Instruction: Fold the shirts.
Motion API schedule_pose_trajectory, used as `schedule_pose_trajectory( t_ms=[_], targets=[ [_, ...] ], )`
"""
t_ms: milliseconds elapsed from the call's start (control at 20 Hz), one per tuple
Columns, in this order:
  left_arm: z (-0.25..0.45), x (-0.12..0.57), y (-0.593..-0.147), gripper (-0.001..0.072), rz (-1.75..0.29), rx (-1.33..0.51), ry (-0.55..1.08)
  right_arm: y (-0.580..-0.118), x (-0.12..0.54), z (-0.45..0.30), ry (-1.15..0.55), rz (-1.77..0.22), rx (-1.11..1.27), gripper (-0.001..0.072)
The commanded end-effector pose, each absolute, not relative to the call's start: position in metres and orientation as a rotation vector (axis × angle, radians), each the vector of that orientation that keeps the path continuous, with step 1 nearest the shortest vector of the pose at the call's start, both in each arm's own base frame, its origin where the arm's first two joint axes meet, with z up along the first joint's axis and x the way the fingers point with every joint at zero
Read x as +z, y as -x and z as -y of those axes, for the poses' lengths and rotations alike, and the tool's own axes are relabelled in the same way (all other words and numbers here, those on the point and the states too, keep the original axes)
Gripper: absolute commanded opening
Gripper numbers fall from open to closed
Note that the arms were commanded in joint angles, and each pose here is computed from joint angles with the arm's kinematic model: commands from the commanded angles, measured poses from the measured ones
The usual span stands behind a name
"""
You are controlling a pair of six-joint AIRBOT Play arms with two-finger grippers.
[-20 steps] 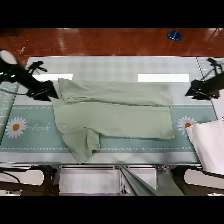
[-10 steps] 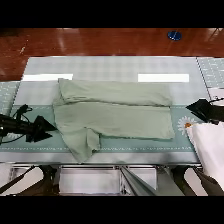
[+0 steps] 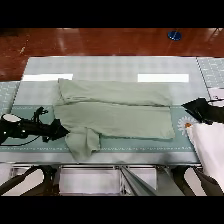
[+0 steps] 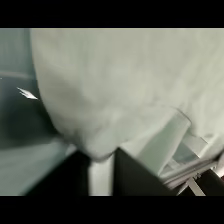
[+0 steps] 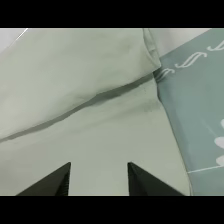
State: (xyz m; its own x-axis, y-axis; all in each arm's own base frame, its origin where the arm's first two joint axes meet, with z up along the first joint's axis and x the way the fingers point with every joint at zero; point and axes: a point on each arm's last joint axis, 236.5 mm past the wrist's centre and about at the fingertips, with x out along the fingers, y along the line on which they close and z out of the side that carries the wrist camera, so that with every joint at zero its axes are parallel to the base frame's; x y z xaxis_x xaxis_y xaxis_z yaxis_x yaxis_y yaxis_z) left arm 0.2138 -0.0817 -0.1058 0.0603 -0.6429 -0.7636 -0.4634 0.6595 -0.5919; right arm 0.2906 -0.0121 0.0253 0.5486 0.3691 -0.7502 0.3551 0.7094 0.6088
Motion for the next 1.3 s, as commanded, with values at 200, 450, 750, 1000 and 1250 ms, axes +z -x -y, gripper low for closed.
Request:
schedule_pose_trajectory(
  t_ms=[200,450,750,1000,1250],
  targets=[
    [0.086,-0.076,-0.257,0.0017,-1.490,-0.268,0.855,-0.164,-0.052,0.041,-0.643,-1.571,-0.253,0.0417],
    [0.090,-0.072,-0.253,0.0017,-1.503,-0.306,0.841,-0.150,-0.083,-0.018,-0.824,-1.687,-0.026,0.0417],
    [0.091,-0.072,-0.252,0.0017,-1.507,-0.309,0.843,-0.195,-0.105,-0.014,-0.938,-1.508,-0.094,0.0409],
    [0.088,-0.073,-0.257,0.0017,-1.487,-0.293,0.841,-0.224,-0.116,-0.031,-1.031,-1.454,-0.051,0.0406],
    [0.084,-0.049,-0.270,0.0017,-1.458,-0.356,0.813,-0.256,-0.081,-0.056,-0.851,-1.454,0.186,0.0021]
  ],
)
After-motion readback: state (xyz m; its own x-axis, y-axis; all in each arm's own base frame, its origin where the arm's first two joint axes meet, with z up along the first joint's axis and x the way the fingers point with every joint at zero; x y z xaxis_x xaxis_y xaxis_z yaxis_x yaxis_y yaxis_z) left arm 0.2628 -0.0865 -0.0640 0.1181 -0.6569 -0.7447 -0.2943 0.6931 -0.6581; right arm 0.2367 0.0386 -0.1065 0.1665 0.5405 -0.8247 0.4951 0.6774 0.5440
